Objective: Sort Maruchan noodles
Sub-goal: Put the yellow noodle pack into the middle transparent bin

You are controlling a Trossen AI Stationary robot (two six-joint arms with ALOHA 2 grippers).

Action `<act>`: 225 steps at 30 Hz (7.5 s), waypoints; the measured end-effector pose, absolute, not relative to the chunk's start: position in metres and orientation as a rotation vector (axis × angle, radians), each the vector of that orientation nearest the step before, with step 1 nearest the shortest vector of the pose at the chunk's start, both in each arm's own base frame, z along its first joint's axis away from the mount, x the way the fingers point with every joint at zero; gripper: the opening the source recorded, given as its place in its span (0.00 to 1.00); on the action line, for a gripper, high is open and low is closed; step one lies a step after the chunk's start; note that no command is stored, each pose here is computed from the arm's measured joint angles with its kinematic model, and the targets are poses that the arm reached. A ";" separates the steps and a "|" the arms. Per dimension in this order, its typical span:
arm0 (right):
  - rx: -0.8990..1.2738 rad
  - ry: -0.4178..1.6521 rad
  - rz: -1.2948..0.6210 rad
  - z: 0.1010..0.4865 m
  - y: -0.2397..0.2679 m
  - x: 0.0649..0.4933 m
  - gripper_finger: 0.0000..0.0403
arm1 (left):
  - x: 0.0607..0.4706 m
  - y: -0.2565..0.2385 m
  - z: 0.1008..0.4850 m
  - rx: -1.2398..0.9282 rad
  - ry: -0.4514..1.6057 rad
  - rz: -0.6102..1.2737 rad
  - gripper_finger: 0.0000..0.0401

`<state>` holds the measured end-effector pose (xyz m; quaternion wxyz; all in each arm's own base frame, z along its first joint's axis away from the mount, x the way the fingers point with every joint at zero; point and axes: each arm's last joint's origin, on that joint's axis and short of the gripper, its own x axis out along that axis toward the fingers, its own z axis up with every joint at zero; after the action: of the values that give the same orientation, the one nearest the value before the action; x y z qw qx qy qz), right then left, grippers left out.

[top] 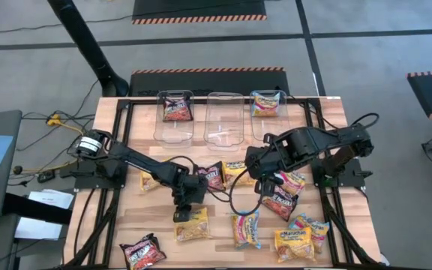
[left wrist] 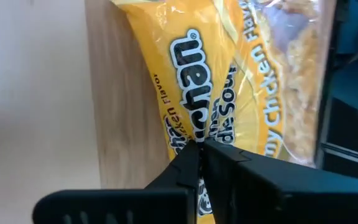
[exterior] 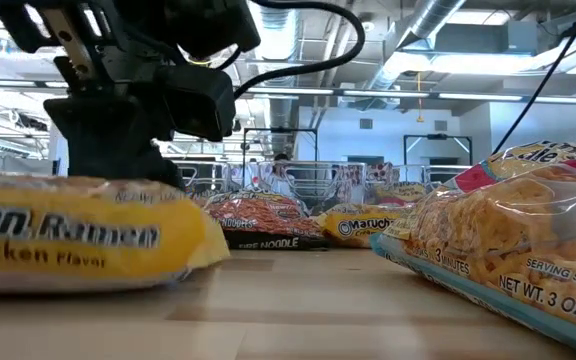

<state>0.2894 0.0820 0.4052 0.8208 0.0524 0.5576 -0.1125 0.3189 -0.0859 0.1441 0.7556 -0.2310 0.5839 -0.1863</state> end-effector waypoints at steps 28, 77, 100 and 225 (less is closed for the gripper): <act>0.280 1.225 -0.181 0.405 0.102 0.284 0.46 | 0.321 -0.029 0.175 -0.467 1.116 -0.344 0.00; 0.332 0.907 0.267 0.215 0.103 0.346 0.38 | 0.334 -0.050 0.201 -0.367 1.027 -0.480 0.00; 0.381 0.769 0.231 0.200 0.086 0.374 0.41 | 0.332 -0.050 0.199 -0.356 1.050 -0.462 0.00; -0.083 0.706 -0.293 0.323 -0.175 0.252 0.00 | 0.242 0.044 0.347 -0.357 0.427 0.161 0.00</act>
<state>0.2521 -0.1755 0.3227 0.9270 -0.0407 0.3444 -0.1429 0.2416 0.0436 0.3474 0.9582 -0.1762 0.2107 0.0794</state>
